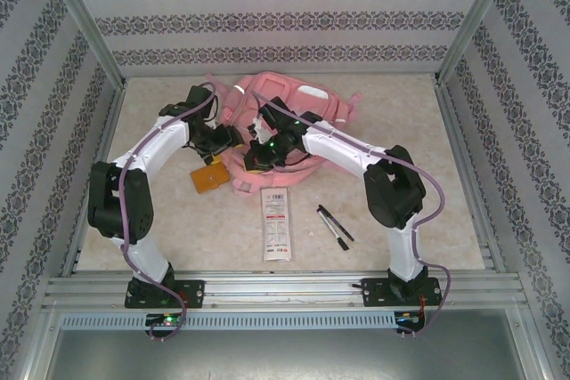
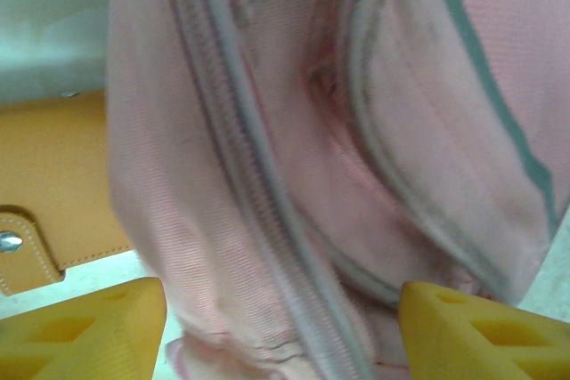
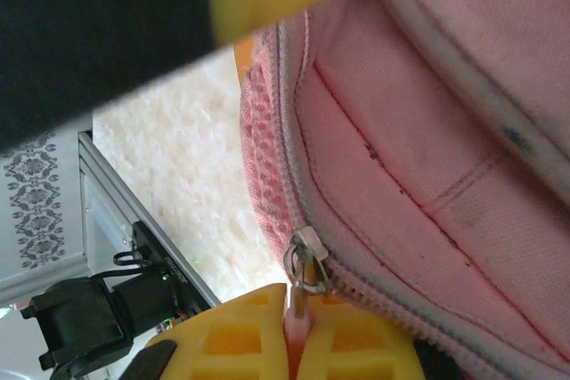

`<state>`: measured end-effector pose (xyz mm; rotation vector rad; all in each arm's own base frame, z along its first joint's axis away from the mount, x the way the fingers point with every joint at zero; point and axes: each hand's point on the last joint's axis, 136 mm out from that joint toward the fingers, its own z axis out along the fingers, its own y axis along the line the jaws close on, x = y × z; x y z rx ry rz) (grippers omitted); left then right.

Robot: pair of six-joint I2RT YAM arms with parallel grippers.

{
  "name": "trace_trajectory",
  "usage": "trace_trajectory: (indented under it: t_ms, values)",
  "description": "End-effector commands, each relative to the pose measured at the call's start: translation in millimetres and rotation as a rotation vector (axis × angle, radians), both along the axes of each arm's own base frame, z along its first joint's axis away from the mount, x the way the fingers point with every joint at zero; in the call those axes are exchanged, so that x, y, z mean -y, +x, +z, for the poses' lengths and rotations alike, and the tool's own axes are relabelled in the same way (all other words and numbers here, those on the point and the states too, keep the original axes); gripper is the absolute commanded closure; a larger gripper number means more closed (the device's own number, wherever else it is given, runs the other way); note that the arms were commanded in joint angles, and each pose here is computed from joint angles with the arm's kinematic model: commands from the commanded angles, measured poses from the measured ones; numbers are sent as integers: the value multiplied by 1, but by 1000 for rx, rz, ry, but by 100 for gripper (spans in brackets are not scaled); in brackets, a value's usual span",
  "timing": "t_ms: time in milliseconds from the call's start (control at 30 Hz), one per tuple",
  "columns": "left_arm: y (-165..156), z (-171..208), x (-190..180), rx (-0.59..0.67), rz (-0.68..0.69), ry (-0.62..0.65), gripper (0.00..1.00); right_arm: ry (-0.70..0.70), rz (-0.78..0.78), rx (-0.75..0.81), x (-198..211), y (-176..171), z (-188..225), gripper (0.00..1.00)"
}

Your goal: Pack books, pencil case, and school supplies into a backpack

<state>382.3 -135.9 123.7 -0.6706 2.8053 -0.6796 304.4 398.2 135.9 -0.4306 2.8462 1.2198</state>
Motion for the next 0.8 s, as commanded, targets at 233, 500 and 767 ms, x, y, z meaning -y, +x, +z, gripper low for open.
trace_trajectory:
  t_ms: [233,500,767]
  values:
    - [15,-22,-6,30,107,11,78,55,18,15,-13,-1,12,100]
    - [43,-7,-21,64,-57,100,100,-101,19,-50,64,-19,-18,100]
    - [87,14,-18,162,-221,112,100,-346,-52,-68,168,-33,-58,100]
